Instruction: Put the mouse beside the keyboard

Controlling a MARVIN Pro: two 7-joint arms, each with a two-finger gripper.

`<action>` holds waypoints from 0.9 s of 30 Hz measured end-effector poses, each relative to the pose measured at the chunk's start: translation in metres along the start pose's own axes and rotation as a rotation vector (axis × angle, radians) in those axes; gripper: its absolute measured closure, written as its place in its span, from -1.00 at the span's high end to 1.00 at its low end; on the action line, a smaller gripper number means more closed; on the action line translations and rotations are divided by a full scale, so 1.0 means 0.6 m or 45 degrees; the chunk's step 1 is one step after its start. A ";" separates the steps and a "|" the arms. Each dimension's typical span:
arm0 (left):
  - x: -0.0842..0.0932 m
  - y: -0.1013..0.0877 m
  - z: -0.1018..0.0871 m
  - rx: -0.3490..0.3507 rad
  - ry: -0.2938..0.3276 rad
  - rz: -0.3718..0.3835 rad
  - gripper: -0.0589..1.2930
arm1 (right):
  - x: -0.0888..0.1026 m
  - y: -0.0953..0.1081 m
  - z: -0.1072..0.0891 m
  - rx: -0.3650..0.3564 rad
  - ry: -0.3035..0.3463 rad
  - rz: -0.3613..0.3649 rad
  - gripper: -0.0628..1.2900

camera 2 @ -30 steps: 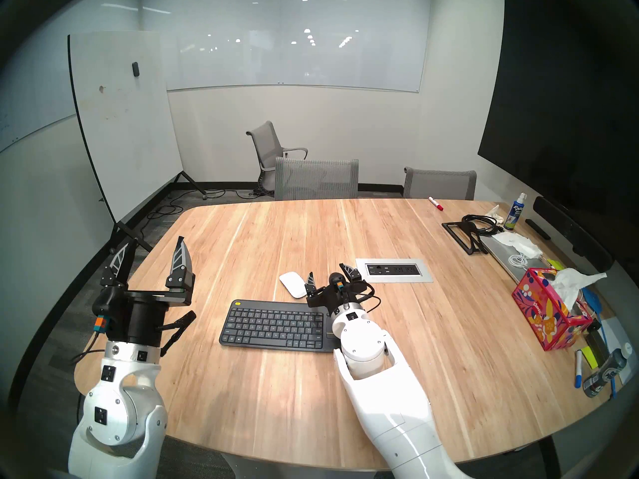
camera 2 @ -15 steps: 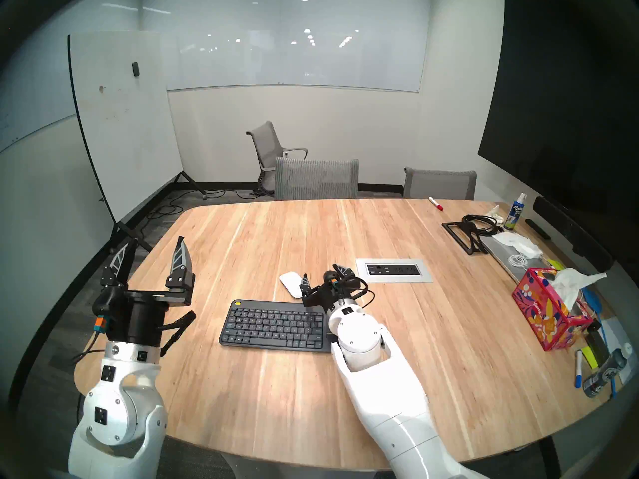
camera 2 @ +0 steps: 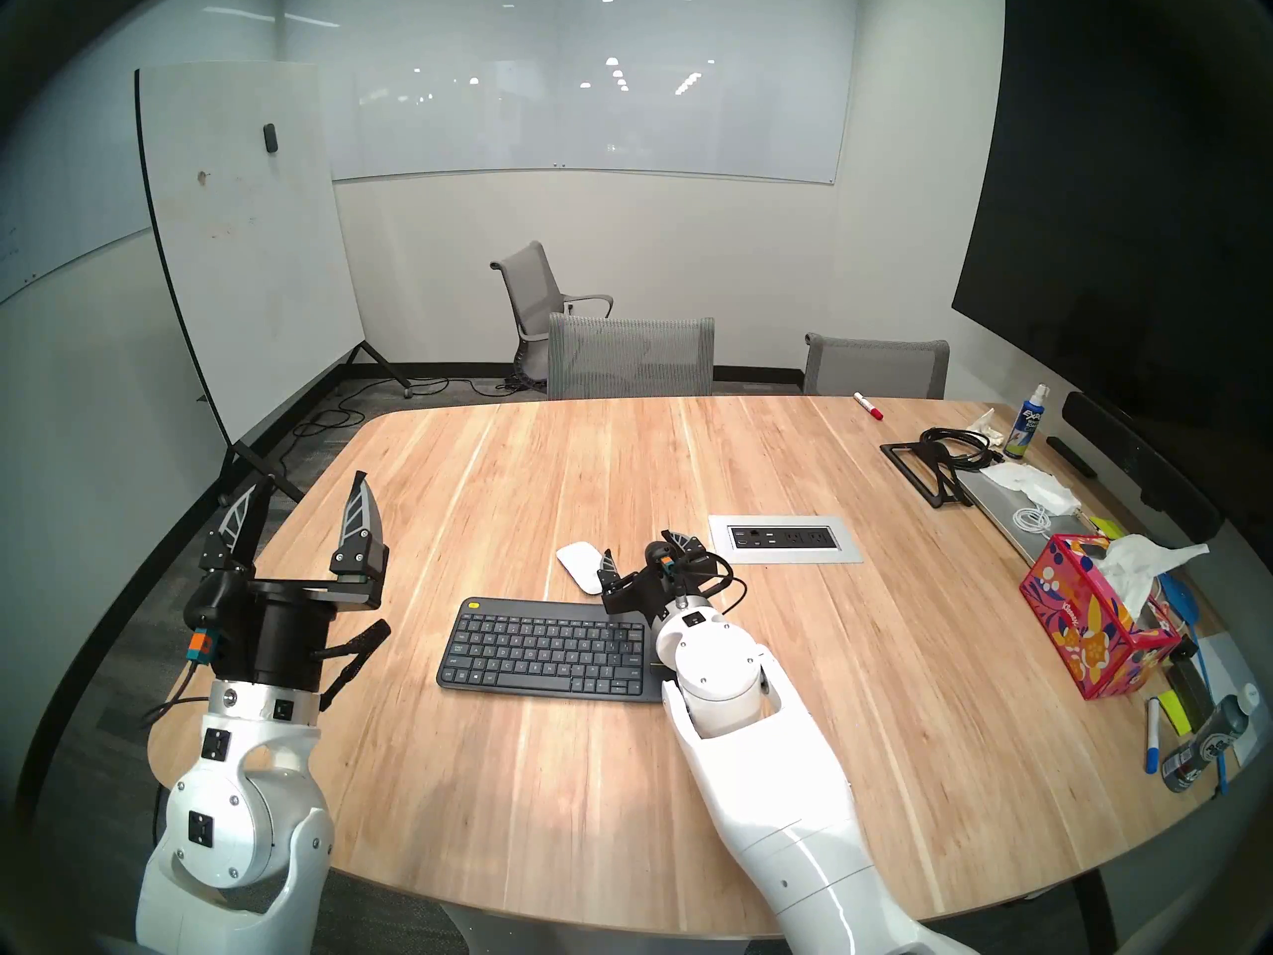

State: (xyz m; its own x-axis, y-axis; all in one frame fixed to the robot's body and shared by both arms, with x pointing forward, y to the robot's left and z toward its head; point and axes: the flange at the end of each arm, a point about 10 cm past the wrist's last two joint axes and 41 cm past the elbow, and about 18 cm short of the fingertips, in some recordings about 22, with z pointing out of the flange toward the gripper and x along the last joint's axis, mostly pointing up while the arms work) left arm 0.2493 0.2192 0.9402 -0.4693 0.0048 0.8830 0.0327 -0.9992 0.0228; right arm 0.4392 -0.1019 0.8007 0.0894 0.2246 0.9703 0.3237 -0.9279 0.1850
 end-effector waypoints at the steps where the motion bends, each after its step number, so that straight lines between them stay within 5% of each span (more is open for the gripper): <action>1: 0.000 0.000 0.000 0.000 0.000 0.000 0.94 | -0.003 0.001 0.001 0.003 -0.011 0.000 0.91; 11: 0.000 0.000 0.000 0.000 0.000 0.000 0.94 | -0.028 0.005 0.017 0.034 -0.100 -0.009 0.91; 27: 0.000 0.000 0.000 0.000 0.000 0.000 0.94 | -0.009 -0.012 0.038 0.105 -0.083 -0.079 0.91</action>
State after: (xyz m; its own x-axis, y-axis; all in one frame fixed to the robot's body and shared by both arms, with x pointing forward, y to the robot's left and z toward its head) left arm 0.2493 0.2192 0.9402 -0.4693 0.0048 0.8830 0.0327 -0.9992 0.0228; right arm 0.4577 -0.0899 0.7907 0.1271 0.3019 0.9448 0.4066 -0.8847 0.2280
